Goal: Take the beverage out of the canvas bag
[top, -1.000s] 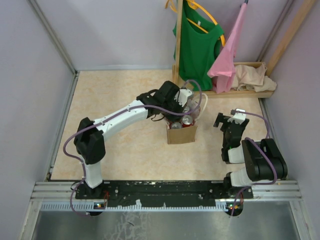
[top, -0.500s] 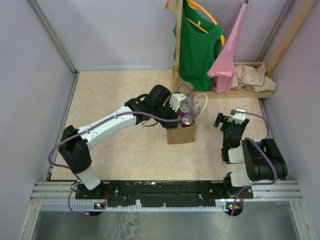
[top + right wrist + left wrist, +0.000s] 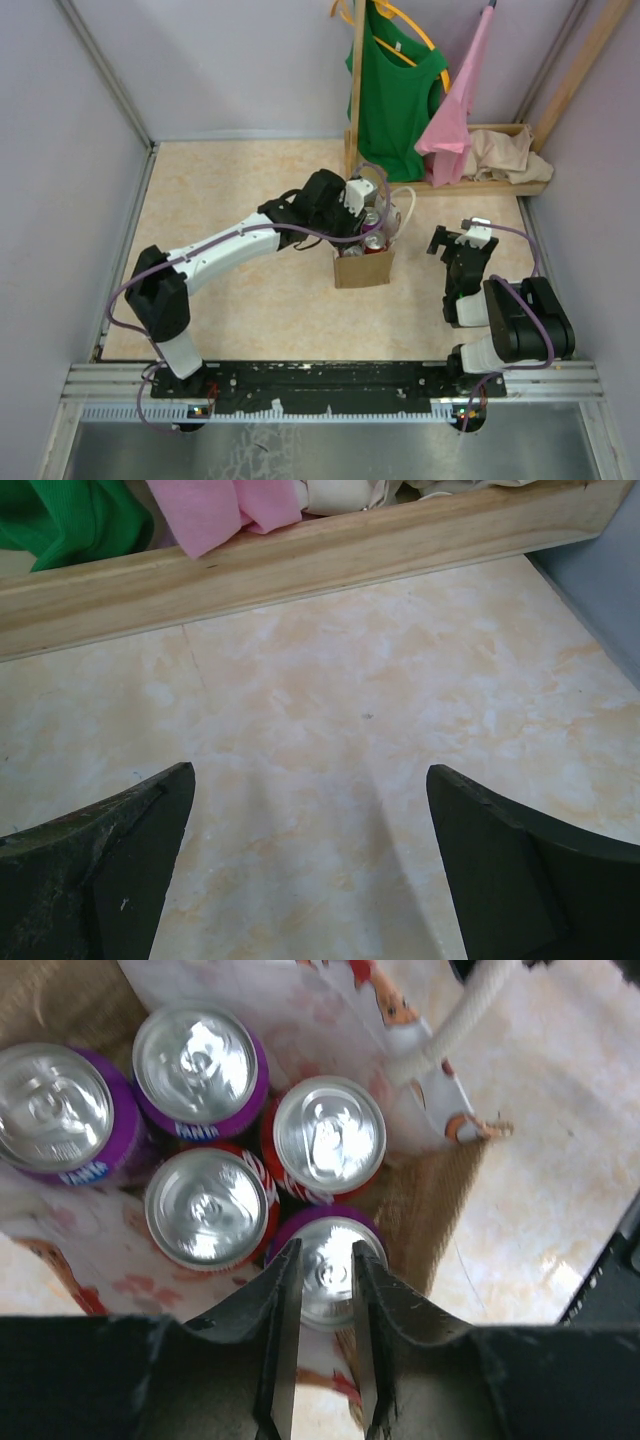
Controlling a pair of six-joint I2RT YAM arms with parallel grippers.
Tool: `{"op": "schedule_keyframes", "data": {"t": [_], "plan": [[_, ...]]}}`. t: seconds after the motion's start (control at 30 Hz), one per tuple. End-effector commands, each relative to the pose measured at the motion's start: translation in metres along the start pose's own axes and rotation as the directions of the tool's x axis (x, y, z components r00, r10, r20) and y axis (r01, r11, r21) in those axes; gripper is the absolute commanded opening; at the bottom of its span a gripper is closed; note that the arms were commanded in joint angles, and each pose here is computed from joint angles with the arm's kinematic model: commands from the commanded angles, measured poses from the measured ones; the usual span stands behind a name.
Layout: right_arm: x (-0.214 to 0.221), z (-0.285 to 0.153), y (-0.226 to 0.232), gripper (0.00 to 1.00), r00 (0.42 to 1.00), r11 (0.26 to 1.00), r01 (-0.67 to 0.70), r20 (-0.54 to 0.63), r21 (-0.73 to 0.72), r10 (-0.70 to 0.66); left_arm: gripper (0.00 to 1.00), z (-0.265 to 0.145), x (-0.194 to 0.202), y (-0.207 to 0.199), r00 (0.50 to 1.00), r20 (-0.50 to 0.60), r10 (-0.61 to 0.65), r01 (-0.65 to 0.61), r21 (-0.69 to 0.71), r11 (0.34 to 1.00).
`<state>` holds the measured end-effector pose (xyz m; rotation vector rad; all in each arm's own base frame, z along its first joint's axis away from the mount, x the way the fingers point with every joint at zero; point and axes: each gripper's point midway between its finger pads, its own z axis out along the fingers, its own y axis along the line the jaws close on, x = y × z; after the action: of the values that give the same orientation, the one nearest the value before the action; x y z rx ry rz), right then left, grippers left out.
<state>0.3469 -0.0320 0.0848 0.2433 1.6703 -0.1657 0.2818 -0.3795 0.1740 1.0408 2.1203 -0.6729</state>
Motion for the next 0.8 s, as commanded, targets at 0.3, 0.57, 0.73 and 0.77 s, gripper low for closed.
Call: {"op": "schedule_keyframes", "data": {"t": [0.3,0.57,0.73,0.77], "plan": [[-0.025,0.008,0.001,0.99,0.996,1.0,-0.017,0.083,0.007,0.016,0.75,0.037,-0.068,0.008,0.958,0.226,0.178,-0.179,-0.016,0.984],[-0.025,0.008,0.002,0.99,0.996,1.0,-0.017,0.083,0.006,0.016,0.85,0.042,-0.055,-0.002,0.96,0.157,0.231,-0.244,0.065,0.968],[-0.025,0.008,0.001,0.99,0.996,1.0,-0.017,0.083,0.006,0.016,0.84,0.04,-0.045,-0.007,0.97,0.111,0.218,-0.23,0.104,0.968],[-0.025,0.008,0.001,0.99,0.996,1.0,-0.017,0.083,0.007,0.016,0.82,0.04,-0.043,-0.008,0.973,0.099,0.209,-0.22,0.113,0.969]]}}
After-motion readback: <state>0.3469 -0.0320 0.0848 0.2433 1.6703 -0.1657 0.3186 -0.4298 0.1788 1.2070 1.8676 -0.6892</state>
